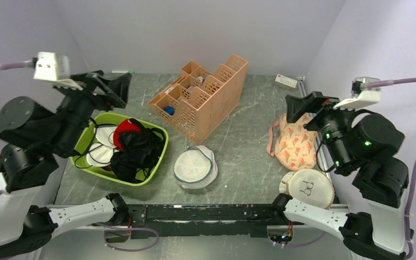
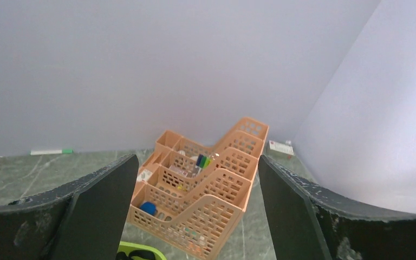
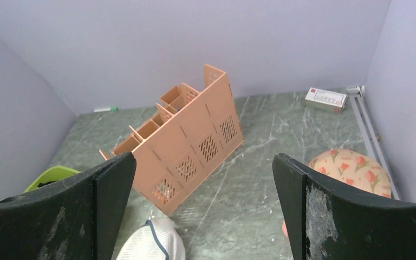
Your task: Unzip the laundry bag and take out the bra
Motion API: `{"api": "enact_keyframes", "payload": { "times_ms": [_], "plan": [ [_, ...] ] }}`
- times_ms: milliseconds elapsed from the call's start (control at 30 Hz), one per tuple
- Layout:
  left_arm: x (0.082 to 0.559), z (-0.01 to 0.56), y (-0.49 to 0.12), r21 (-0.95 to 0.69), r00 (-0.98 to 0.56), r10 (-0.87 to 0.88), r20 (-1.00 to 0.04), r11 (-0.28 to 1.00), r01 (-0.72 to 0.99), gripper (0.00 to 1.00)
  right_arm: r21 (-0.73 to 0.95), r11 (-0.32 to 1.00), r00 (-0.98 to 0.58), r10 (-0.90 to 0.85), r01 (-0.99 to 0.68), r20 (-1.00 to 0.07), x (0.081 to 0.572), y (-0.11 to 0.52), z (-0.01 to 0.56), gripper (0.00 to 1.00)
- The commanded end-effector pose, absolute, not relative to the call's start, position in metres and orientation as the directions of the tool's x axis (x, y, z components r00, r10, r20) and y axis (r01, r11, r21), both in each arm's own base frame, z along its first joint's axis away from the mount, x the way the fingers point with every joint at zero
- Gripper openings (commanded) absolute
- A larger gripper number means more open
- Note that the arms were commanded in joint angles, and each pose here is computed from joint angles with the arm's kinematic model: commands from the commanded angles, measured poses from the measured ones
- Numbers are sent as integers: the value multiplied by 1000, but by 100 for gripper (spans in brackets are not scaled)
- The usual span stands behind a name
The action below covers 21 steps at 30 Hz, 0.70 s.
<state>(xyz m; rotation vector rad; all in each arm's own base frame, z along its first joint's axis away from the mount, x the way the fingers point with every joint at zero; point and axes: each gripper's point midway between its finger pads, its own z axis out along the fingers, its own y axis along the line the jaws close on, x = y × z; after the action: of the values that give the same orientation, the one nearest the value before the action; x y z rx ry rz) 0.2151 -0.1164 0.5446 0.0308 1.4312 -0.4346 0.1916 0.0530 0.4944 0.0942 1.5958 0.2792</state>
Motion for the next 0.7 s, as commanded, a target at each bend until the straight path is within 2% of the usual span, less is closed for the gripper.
{"api": "enact_keyframes", "payload": {
  "times_ms": [0, 233, 667],
  "plan": [
    [210, 557, -95, -235, 135, -278, -951, 935, 266, 93, 209, 972, -2, 210, -111, -978, 185, 40, 506, 100],
    [210, 540, -91, -234, 84, -259, -962, 944, 234, 93, 222, 967, 26, 227, -123, -974, 179, 34, 505, 100],
    [212, 542, -96, -239, 87, -266, -960, 940, 243, 93, 195, 978, -2, 196, -80, -981, 184, 33, 491, 100]
  ]
}}
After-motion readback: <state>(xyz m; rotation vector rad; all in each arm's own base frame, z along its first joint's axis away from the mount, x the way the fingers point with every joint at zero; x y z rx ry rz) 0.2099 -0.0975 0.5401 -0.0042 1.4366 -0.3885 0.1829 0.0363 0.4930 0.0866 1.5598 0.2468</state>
